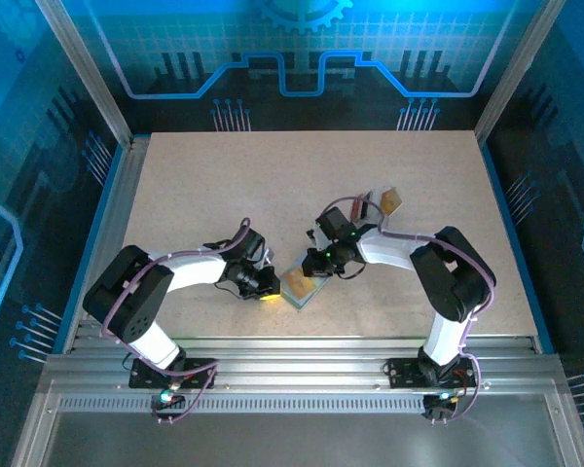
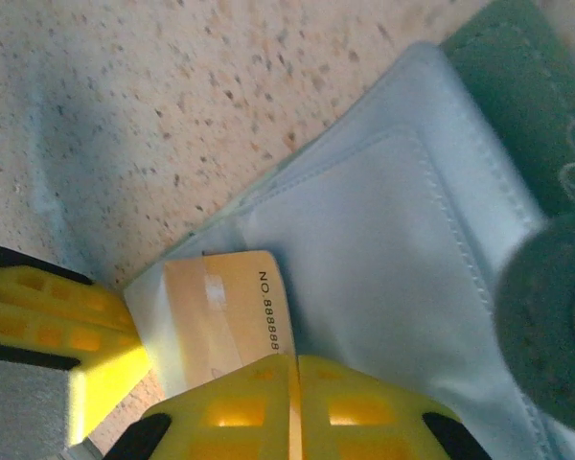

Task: Put the credit cards into the card holder
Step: Insert the credit card into the card slot.

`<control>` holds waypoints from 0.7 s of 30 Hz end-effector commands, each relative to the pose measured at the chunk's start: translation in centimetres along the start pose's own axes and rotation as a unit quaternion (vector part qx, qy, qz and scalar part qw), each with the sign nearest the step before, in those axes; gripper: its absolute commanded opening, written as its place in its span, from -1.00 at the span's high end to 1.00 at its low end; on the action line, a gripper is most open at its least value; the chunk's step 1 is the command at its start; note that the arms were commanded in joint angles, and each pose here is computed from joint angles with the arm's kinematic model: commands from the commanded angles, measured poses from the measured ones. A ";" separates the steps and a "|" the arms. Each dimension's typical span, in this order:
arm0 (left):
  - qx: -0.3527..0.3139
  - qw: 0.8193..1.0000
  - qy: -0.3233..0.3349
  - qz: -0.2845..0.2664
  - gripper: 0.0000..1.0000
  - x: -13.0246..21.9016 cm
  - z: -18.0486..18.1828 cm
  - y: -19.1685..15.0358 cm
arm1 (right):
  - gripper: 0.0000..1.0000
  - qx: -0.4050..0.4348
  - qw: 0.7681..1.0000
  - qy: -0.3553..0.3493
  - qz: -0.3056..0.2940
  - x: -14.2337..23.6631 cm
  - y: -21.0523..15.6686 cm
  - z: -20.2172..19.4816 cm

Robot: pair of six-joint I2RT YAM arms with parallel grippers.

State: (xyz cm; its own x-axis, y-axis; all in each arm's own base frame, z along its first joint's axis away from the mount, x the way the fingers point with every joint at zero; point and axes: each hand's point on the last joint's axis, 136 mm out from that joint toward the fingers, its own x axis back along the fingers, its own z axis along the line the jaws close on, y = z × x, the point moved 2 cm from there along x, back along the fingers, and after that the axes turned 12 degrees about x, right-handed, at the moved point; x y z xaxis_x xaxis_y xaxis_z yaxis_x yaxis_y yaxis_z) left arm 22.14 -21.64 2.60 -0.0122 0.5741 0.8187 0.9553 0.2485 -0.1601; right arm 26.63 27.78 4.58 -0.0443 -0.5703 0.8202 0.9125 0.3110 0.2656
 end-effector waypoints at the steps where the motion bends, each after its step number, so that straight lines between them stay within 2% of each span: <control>1: 0.005 0.999 0.036 -0.010 0.76 -1.7 2.2 0.3 | 0.85 0.043 0.999 0.015 0.025 -1.2 0.2 1.6; 13: 0.006 0.999 0.048 -0.018 0.77 -1.7 2.6 0.6 | 0.91 0.112 0.990 0.029 0.081 -3.1 -1.3 3.5; 17: 0.008 0.999 0.051 -0.018 0.76 -1.7 2.7 0.7 | 0.90 0.130 0.985 0.082 0.077 -2.5 -2.0 5.6; 21: 0.010 0.998 0.054 -0.021 0.76 -1.6 2.9 0.8 | 0.80 0.150 0.980 0.118 0.064 -1.7 -2.3 7.0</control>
State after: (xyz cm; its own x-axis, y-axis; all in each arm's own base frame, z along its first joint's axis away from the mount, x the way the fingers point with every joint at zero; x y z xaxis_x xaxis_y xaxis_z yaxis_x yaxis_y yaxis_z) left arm 22.12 -21.63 2.51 -0.0100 0.5728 0.8196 0.9549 0.2488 -0.1622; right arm 27.30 29.85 4.33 -0.0123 -0.5477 0.8366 0.8105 0.4846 0.3292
